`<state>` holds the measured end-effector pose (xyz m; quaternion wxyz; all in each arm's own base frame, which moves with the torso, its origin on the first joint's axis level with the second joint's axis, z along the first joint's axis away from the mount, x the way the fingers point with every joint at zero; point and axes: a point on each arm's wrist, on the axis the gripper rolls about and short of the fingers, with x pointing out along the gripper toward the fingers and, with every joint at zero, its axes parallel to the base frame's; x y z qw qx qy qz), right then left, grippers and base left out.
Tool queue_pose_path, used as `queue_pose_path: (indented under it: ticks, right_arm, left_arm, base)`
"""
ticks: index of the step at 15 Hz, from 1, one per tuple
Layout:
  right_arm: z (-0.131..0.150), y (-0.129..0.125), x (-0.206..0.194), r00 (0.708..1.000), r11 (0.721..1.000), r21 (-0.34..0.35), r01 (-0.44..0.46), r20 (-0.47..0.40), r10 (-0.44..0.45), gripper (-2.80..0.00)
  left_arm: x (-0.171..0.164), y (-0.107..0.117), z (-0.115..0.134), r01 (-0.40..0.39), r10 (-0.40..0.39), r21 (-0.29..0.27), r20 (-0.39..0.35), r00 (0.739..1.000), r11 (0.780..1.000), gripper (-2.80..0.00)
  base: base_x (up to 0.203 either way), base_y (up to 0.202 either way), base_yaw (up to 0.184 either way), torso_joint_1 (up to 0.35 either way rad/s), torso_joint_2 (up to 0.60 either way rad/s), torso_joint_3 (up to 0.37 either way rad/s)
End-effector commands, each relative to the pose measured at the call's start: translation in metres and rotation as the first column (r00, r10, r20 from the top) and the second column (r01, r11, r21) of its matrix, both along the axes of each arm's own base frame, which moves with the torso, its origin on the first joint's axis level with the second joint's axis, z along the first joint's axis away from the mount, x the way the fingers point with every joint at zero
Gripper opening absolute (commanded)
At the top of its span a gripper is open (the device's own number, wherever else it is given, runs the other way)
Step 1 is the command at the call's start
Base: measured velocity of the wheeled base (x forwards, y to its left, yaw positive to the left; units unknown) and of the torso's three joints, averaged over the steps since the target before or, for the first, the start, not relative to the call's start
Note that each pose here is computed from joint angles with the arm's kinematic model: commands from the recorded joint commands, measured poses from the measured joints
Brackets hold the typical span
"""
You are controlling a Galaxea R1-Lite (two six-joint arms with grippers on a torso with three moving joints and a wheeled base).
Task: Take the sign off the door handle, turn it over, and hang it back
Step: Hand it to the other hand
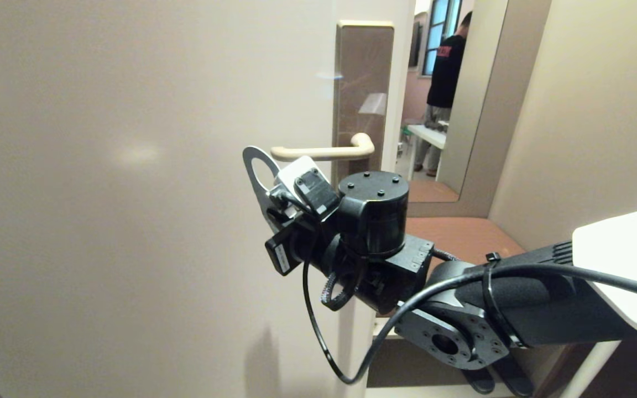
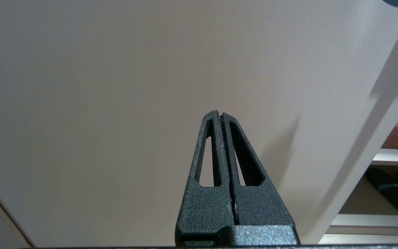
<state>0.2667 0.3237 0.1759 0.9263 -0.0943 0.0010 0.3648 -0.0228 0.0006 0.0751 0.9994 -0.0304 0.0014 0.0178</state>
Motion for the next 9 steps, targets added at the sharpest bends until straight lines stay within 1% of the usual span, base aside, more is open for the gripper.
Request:
queue_pose_path:
  ticks: [1,5,9]
  right_arm:
    - [0.009,-0.02,-0.014,1.0,1.0,-0.003,-0.028,-0.005,0.028,-2.8]
    - [0.011,-0.057,-0.035,0.997,0.998,-0.031,-0.064,-0.038,0.062,-2.8]
    - [0.01,-0.096,-0.056,0.996,0.996,-0.051,-0.071,-0.067,0.067,-2.8]
  left_arm:
    - [0.0,0.0,0.0,-0.001,0.001,0.0,0.001,1.0,1.0,-2.8]
    - [0.0,0.0,0.0,-0.001,0.001,0.0,0.001,1.0,1.0,-2.8]
    - [0.0,0.0,0.0,-0.001,0.001,0.0,0.001,1.0,1.0,-2.8]
  base:
    - [0.0,0.0,0.0,0.0,0.0,0.0]
    - [0.0,0.0,0.0,0.0,0.0,0.0]
    - [0.0,0.0,0.0,0.0,0.0,0.0]
